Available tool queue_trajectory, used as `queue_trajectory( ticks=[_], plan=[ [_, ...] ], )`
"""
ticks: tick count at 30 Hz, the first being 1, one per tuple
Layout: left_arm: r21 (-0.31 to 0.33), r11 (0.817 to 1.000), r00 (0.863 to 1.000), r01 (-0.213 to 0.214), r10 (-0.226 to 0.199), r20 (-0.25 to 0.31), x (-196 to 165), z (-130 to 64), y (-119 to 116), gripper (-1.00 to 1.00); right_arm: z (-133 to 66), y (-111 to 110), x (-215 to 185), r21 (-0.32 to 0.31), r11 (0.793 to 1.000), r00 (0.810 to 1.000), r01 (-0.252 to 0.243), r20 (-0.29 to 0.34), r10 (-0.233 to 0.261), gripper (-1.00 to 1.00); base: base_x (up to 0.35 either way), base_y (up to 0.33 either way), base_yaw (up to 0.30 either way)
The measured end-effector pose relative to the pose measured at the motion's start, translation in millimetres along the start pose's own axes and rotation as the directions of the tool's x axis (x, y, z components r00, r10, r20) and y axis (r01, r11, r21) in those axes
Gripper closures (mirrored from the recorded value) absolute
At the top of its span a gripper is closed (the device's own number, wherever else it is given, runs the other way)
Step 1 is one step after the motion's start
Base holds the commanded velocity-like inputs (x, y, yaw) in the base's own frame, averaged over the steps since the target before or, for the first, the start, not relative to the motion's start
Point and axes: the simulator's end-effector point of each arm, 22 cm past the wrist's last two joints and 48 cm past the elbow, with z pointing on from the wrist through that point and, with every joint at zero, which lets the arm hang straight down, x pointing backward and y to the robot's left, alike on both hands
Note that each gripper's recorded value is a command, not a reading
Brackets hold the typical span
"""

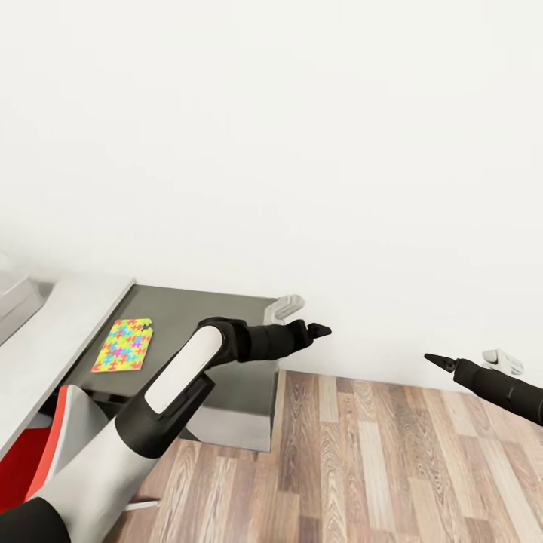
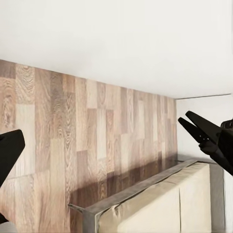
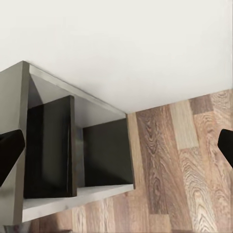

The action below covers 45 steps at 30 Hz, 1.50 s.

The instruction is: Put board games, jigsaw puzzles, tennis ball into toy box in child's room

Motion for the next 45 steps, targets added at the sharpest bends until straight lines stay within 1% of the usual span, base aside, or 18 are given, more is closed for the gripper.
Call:
queue_trajectory(
  ticks=[12,26,35,45],
  plan=[
    [0.003,1.000,1.000,0.012,-0.012,0.021,-6.6,-8.3,-1.3,-1.00,-5.5,3.8,-5.2,-0.007,1.000,1.000,0.003,0.014,-0.003,-1.00,0.000,0.000,-0.202],
    [0.003,1.000,0.999,0.019,-0.019,0.035,-11.0,-13.8,-0.2,-1.00,-9.3,5.3,-9.1,-0.010,1.000,1.000,0.003,0.025,-0.003,-1.00,0.000,0.000,-0.117],
    [0.000,1.000,0.999,0.020,-0.020,0.039,-12.1,-15.5,1.2,-1.00,-10.4,5.9,-10.3,-0.012,1.000,1.000,0.003,0.028,-0.002,-1.00,0.000,0.000,-0.225],
    [-0.018,1.000,0.999,0.020,-0.019,0.044,-14.7,-19.2,11.3,-1.00,-11.0,6.9,-10.9,-0.013,1.000,1.000,0.004,0.029,-0.003,-1.00,0.000,0.000,-0.266]
  ],
)
